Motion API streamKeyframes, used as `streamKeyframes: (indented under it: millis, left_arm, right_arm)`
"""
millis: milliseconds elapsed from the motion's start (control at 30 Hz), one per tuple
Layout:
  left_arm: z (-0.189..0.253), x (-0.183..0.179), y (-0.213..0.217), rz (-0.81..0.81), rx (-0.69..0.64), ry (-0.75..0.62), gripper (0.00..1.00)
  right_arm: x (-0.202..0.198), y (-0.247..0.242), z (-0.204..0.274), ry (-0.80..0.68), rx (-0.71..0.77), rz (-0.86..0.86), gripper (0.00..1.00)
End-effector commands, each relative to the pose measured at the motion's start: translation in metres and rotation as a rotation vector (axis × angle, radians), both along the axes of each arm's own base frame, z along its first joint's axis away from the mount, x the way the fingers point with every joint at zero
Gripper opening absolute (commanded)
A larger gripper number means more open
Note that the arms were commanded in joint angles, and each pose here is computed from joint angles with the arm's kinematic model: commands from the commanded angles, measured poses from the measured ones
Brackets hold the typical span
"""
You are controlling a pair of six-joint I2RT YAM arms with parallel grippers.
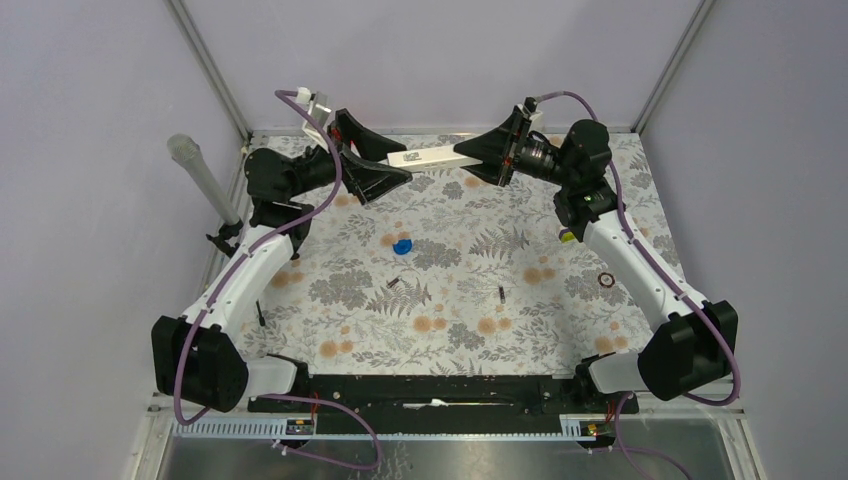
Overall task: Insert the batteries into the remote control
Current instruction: Adjust the remote control.
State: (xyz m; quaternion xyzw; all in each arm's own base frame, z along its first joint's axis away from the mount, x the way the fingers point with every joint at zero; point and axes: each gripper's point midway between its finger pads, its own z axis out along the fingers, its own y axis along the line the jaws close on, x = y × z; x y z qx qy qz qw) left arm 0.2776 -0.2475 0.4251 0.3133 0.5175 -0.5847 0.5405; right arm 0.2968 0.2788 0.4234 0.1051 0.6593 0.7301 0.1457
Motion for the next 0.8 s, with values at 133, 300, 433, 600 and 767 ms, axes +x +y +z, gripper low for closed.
streamKeyframes:
  millis: [133, 300, 433, 600, 767]
  left_arm:
    - [0.021, -0.029, 0.006, -0.047, -0.042, -0.231, 0.77]
    - [0.019, -0.025, 0.003, -0.028, -0.013, -0.279, 0.74]
    - [0.006, -0.011, -0.003, 0.028, 0.08, -0.313, 0.75]
    - [-0.008, -0.001, -0.009, 0.071, 0.141, -0.305, 0.73]
    - [0.001, -0.004, -0.009, 0.076, 0.085, -0.299, 0.73]
  right_arm:
    - [-0.005, -0.001, 0.005, -0.027, -0.01, 0.025, 0.0]
    - [-0.004, 0.0, 0.005, 0.03, -0.009, 0.025, 0.0]
    - [-0.003, 0.0, 0.008, 0.077, 0.0, 0.023, 0.0]
    - [-0.002, 0.0, 0.011, 0.097, 0.011, 0.017, 0.0]
    - [0.001, 0.0, 0.0, 0.135, -0.001, 0.009, 0.0]
